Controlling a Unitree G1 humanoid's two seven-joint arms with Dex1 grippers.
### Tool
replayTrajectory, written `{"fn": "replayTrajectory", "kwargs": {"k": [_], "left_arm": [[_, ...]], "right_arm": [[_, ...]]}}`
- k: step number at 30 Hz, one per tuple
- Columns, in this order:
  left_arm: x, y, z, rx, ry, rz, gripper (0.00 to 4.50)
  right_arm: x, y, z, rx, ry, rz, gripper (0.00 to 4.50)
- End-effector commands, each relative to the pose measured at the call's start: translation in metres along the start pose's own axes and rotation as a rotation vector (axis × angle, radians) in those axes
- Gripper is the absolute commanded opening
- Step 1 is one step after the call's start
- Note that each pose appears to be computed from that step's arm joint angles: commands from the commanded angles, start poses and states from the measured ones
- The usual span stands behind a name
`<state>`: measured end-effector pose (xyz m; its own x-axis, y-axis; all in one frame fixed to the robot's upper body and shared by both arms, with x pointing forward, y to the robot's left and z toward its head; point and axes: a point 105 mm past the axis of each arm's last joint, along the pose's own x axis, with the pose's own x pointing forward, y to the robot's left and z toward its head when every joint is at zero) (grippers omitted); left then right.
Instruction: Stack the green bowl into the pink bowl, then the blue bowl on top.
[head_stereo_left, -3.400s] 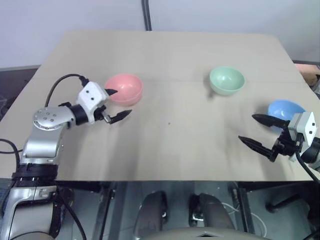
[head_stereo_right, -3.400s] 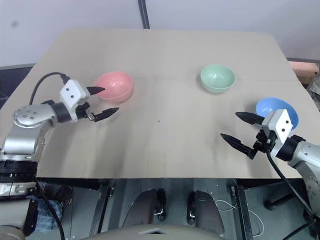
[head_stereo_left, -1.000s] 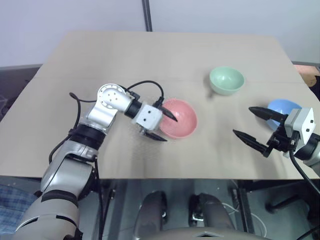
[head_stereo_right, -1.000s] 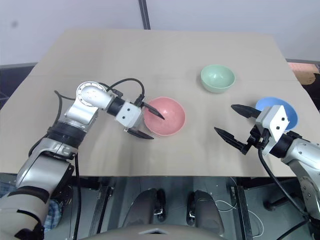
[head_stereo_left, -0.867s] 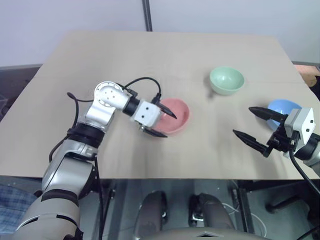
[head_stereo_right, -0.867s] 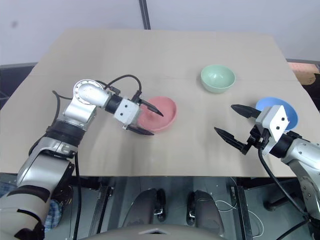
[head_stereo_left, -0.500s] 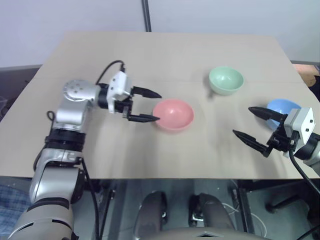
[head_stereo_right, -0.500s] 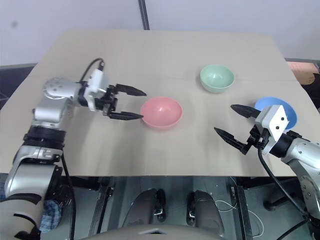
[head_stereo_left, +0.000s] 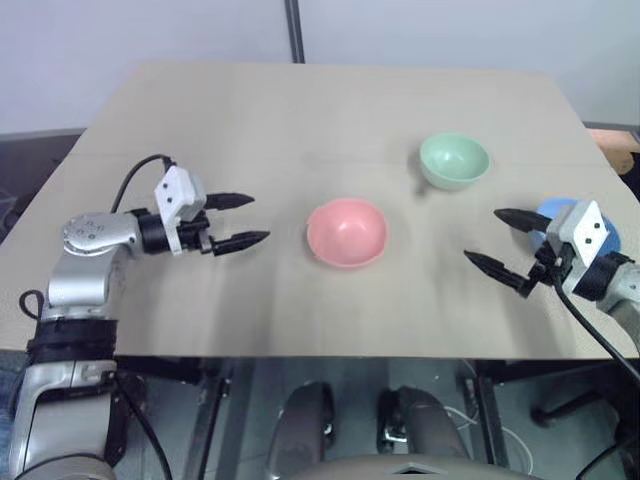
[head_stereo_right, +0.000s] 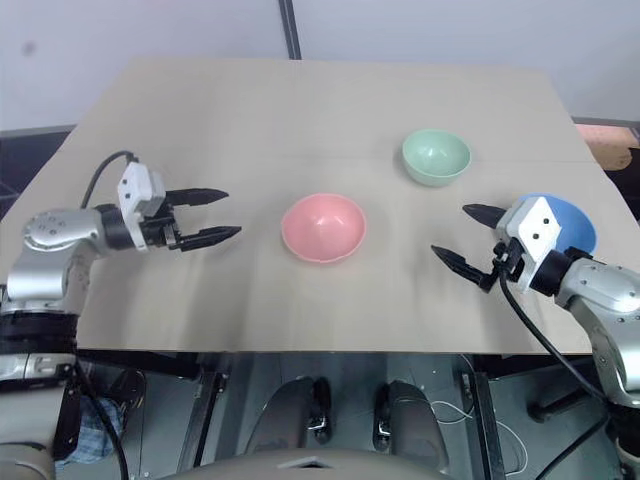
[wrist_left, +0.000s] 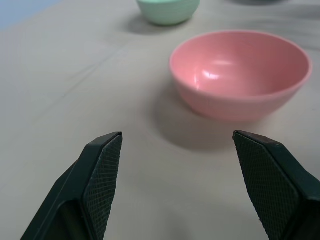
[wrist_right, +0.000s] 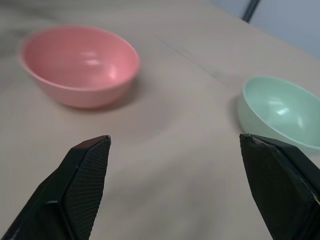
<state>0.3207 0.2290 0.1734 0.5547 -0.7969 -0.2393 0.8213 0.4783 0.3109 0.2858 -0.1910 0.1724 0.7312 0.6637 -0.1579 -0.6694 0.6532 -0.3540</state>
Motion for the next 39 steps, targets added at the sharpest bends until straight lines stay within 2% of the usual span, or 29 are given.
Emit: {"fn": "replayTrajectory", "kwargs": {"k": [1, 4, 8, 12, 22, 31, 32, 33, 35, 39], "left_arm": [[-0.009, 0.000, 0.023, 0.049, -0.051, 0.036, 3.74], [-0.012, -0.004, 0.027, 0.037, -0.068, 0.031, 3.74], [-0.011, -0.012, 0.037, -0.004, -0.127, -0.004, 3.74], [-0.007, -0.015, 0.037, -0.011, -0.120, -0.011, 3.74], [-0.002, -0.016, 0.033, -0.007, -0.113, -0.009, 3.74], [-0.003, -0.021, 0.031, -0.017, -0.118, -0.008, 3.74], [-0.004, -0.022, 0.031, -0.018, -0.117, -0.007, 3.78], [-0.004, -0.023, 0.031, -0.021, -0.117, -0.007, 3.78], [-0.005, -0.024, 0.031, -0.023, -0.116, -0.005, 3.78], [-0.006, -0.026, 0.030, -0.029, -0.110, -0.007, 3.78]], "right_arm": [[0.004, -0.011, 0.006, -0.052, 0.008, -0.021, 4.50], [0.013, -0.021, 0.009, -0.095, 0.036, -0.025, 4.50], [0.042, -0.058, 0.011, -0.109, 0.125, -0.134, 4.50], [0.067, -0.070, 0.017, -0.164, 0.161, -0.114, 4.50], [0.122, -0.082, 0.009, -0.318, 0.316, -0.017, 4.50], [0.154, -0.084, 0.011, -0.374, 0.374, 0.027, 4.50], [0.156, -0.083, 0.011, -0.375, 0.375, 0.029, 4.08], [0.158, -0.083, 0.012, -0.377, 0.374, 0.033, 3.94], [0.161, -0.081, 0.013, -0.381, 0.370, 0.043, 3.20], [0.164, -0.078, 0.014, -0.384, 0.362, 0.059, 1.13]]}}
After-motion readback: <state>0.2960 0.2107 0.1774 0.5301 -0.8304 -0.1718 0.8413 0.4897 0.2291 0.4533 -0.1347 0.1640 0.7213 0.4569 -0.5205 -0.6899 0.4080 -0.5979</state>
